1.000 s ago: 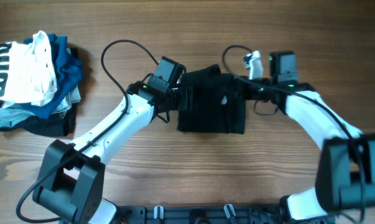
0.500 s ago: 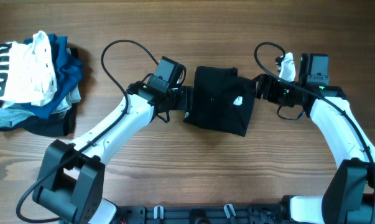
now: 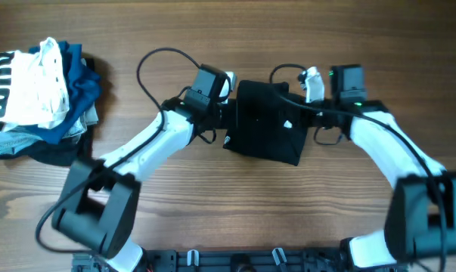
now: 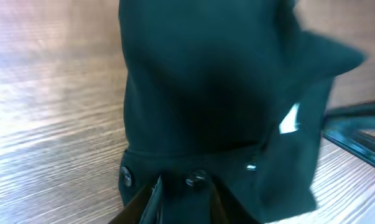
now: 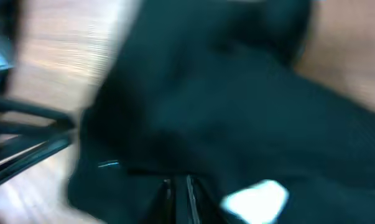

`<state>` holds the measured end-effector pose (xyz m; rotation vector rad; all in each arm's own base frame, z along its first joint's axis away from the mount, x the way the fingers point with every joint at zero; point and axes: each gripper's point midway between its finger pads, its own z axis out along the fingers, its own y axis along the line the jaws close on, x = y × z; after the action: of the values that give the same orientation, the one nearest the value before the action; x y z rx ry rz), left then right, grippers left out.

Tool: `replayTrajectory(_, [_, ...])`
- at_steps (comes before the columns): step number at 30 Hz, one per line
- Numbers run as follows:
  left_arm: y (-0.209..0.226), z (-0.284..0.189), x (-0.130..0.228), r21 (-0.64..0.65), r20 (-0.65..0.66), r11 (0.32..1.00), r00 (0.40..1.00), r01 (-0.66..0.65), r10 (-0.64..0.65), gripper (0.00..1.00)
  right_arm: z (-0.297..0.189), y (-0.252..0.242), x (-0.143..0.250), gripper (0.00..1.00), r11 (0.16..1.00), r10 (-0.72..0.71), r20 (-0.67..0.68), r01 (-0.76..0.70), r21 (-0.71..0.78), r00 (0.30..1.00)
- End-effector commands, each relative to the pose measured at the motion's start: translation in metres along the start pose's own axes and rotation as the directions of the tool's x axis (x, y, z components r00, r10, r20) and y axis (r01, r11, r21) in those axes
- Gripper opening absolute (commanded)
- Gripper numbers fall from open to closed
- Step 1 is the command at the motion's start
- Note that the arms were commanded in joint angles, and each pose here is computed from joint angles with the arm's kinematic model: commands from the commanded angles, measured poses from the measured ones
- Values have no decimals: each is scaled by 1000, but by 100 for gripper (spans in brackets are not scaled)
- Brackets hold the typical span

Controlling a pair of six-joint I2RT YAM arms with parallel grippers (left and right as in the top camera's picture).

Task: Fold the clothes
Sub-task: 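Grasp the black bundle with both grippers and lift it off the table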

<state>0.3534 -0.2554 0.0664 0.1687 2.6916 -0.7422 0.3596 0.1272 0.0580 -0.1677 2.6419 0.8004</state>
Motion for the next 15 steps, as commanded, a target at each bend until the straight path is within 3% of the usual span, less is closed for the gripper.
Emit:
replayTrajectory(1, [25, 8, 2, -19, -41, 998, 997, 57, -58, 45, 28, -52, 28, 9, 964, 232, -68, -219, 153, 970])
replayTrajectory(5, [57, -4, -18, -40, 9, 990, 991, 132, -132, 80, 45, -61, 47, 8, 952, 285, -133, -264, 156, 949])
replayTrajectory(9, [55, -17, -27, 161, -28, 974, 987, 158, -155, 96, 45, -61, 46, 8, 952, 283, -131, -262, 156, 950])
replayTrajectory(12, [26, -20, -22, 411, -62, 910, 998, 43, -19, 100, 45, -61, 47, 8, 952, 285, -132, -264, 157, 949])
replayTrajectory(15, [33, -2, -11, 428, -112, 901, 993, 77, -31, 100, 45, -61, 47, 8, 951, 286, -132, -265, 157, 949])
